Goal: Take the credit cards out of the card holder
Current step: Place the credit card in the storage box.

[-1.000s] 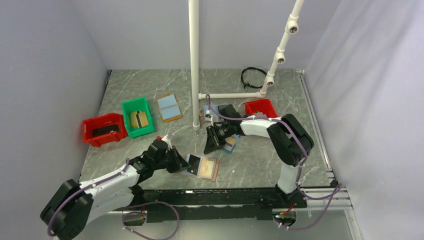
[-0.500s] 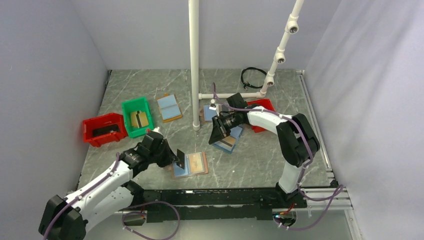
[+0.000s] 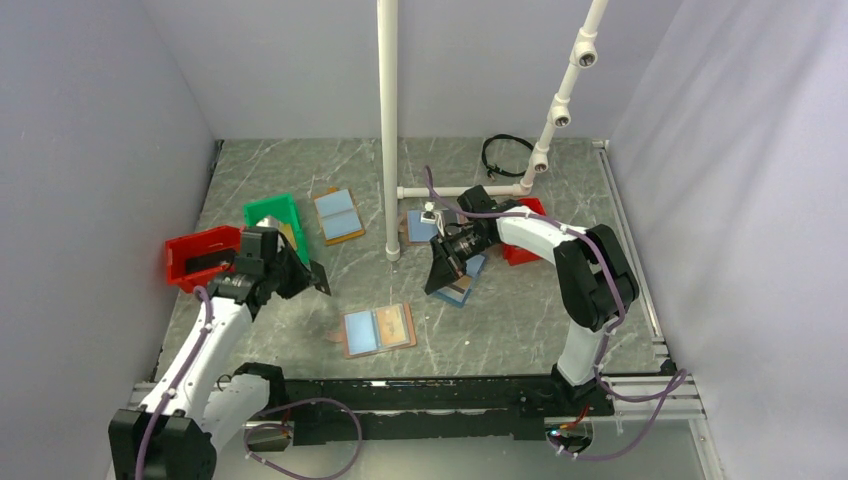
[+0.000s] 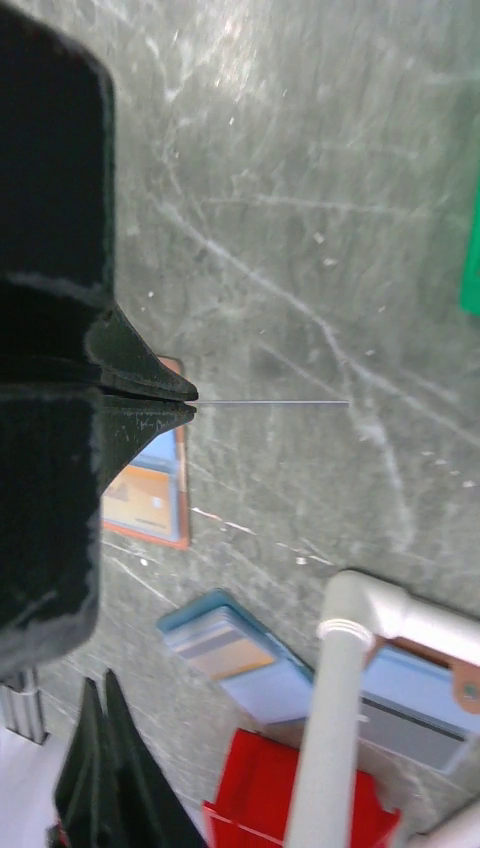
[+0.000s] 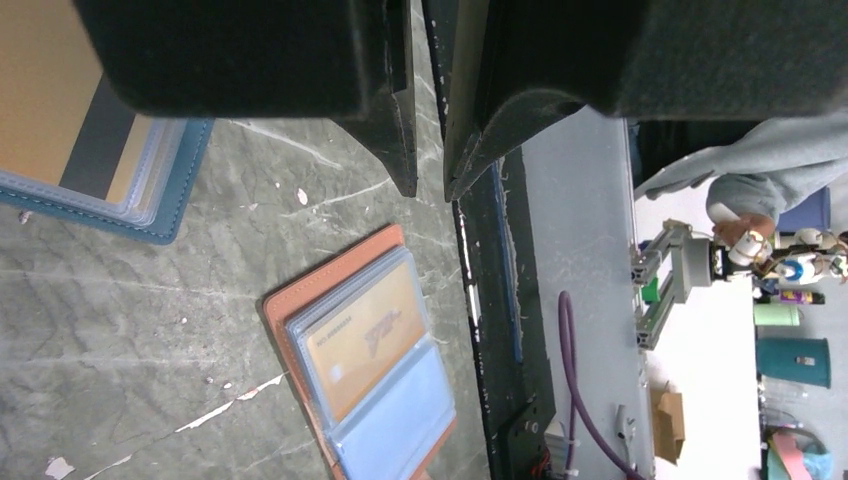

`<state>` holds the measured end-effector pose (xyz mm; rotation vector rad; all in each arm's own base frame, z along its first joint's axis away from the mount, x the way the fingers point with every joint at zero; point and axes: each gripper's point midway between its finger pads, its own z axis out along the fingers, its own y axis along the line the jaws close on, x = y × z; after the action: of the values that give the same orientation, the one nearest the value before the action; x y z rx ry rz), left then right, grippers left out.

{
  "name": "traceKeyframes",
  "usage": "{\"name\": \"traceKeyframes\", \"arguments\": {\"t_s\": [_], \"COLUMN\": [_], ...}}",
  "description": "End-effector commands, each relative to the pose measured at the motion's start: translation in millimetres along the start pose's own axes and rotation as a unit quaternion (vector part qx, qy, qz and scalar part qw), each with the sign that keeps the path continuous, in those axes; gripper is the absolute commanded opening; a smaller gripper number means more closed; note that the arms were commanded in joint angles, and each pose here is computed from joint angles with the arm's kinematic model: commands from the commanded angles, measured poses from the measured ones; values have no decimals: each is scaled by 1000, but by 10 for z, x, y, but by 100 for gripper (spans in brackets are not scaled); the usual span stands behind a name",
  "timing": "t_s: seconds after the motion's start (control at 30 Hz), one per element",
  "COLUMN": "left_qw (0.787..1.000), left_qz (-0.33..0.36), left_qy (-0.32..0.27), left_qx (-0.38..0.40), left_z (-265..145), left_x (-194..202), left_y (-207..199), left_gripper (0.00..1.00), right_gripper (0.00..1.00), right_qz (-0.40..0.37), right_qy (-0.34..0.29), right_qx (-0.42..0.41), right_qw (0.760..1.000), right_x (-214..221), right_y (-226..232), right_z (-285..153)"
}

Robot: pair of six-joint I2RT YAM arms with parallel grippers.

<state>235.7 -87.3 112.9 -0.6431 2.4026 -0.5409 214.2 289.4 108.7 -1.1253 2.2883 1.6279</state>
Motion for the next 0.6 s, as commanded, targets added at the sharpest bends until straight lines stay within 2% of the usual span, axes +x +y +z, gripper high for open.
{"name": "traceKeyframes", "arguments": {"t_s": [0.0, 0.13, 0.3, 0.57], "left_qw": [998, 988, 970, 928], "left_qz": [-16, -59, -99, -210], "left_qy": [-49, -107, -179, -258], "left_qx": [-27, -92, -129, -167], "left_z": [-87, -162, -344, -516], "left_x": [-379, -677, -1094, -1600], "left_y": [54, 274, 438, 853], "left_gripper": [0, 0, 0, 0], "right_gripper": [18, 18, 18, 18], "right_qz": [-43, -48, -47, -48], "right_qy": [-9, -10, -9, -8], "right_qx": [-19, -19, -21, -27], "right_qw": [999, 999, 999, 998], "right_x": [-128, -132, -125, -117], "right_y": [136, 153, 149, 165], "right_z": [-54, -63, -62, -69]}}
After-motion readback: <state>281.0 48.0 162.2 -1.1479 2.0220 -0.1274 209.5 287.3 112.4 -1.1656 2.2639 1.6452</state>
